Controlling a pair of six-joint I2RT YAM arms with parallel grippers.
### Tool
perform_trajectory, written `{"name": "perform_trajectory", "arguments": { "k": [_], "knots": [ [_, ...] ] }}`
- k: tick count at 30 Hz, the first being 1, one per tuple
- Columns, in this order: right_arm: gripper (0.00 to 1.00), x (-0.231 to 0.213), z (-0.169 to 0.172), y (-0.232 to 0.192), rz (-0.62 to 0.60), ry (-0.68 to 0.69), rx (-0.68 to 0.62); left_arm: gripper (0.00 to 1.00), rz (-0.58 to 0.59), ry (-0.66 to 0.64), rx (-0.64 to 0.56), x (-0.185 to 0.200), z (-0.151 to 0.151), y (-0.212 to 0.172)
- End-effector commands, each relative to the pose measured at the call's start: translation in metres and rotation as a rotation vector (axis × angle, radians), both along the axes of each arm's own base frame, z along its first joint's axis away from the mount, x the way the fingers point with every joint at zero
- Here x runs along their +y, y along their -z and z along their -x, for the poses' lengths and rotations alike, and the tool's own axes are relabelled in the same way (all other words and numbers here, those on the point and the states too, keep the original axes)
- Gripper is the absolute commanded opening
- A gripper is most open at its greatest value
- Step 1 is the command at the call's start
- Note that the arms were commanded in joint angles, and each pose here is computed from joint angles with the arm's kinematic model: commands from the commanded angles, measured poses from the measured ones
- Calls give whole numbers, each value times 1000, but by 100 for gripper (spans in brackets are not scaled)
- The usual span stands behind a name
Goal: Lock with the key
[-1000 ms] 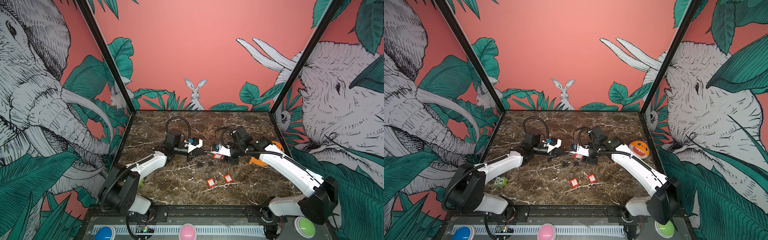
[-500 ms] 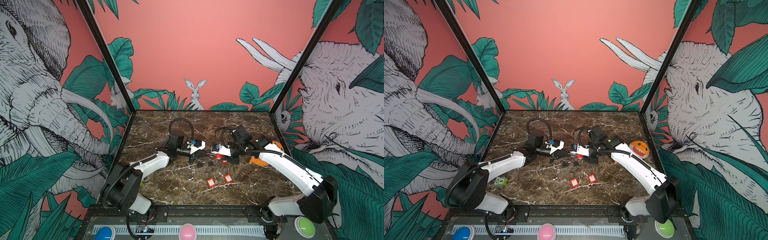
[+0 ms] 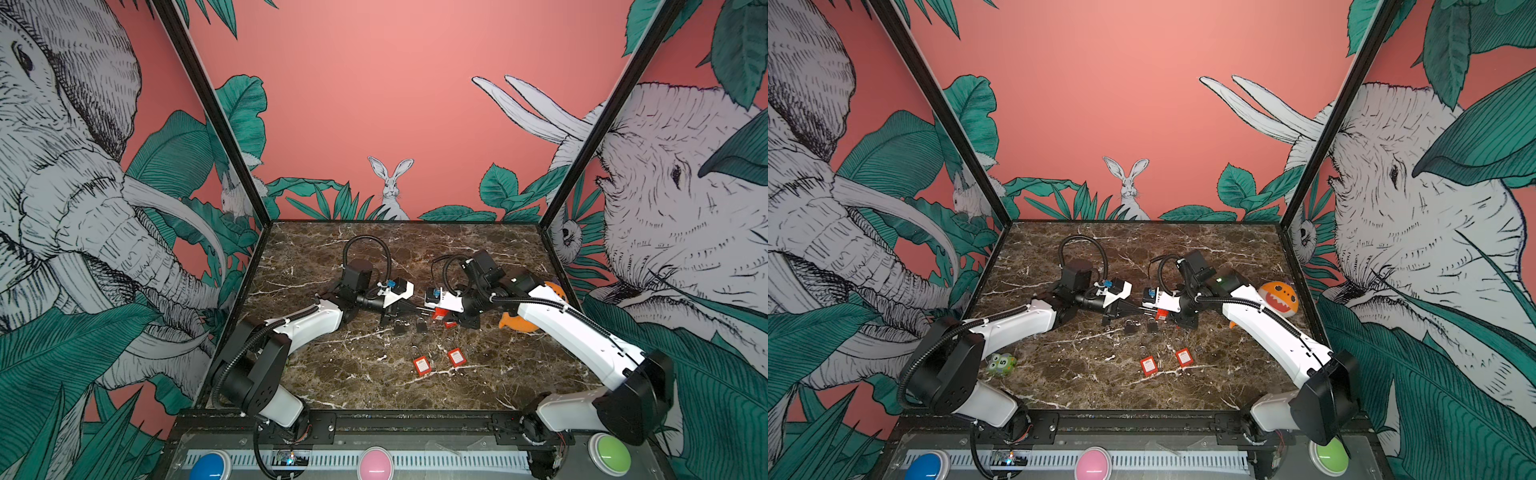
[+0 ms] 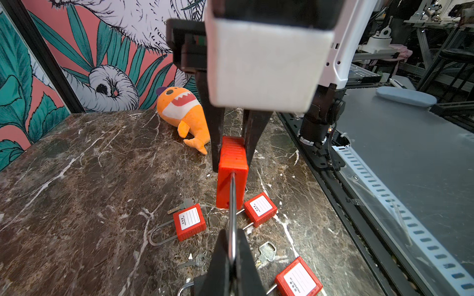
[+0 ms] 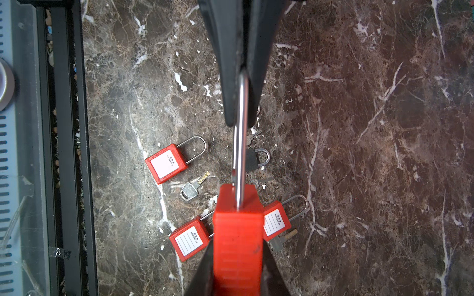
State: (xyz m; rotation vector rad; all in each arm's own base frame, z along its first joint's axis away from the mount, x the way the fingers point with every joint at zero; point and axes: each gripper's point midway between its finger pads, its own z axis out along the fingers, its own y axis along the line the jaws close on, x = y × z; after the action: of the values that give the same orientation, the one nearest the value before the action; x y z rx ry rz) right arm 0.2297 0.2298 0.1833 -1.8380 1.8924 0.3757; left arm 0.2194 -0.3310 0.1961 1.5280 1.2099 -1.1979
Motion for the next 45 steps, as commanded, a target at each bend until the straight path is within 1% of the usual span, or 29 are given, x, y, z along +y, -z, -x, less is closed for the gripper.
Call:
{"name": "perform_trajectory", "arguments": {
  "k": [1,6,15,19,24,27,31,33,35,37,39,40,42,45],
  "knots": [
    [8,35,0,-26,-173,-94,-31,0,36,42,-36,-16,4,-14],
    [8,39,4,-31,-212,-109,-23,0,38,17,-67,-19,2,-12],
    [7,39,7,-23,-208,-110,4,0,10,-1,-160,-16,6,-2],
    [8,40,4,-23,-218,-106,4,0,5,-4,-179,-14,9,-1],
    [9,42,-5,-21,-213,-88,-17,0,12,39,-129,-14,15,-3],
    [10,47,-17,-25,-229,-67,-56,0,20,62,-74,-17,17,-1],
    [11,50,-29,-31,-246,-41,-107,0,44,67,-33,-21,15,-2],
    [14,51,-29,-34,-258,-41,-119,0,53,66,-30,-22,14,-4],
    [19,46,-30,-34,-242,-25,-137,0,51,58,-40,-21,12,-5],
    [36,34,-29,-33,-197,4,-167,0,44,53,-42,-19,11,-5],
    [46,19,-22,-30,-150,9,-183,0,45,47,-46,-17,9,-7],
    [49,12,-17,-30,-137,11,-186,0,47,44,-47,-16,8,-8],
    [52,-2,-8,-33,-137,33,-181,0,50,40,-51,-15,6,-10],
    [52,-20,5,-40,-163,90,-124,0,50,47,-60,-14,5,-13]
  ]
}}
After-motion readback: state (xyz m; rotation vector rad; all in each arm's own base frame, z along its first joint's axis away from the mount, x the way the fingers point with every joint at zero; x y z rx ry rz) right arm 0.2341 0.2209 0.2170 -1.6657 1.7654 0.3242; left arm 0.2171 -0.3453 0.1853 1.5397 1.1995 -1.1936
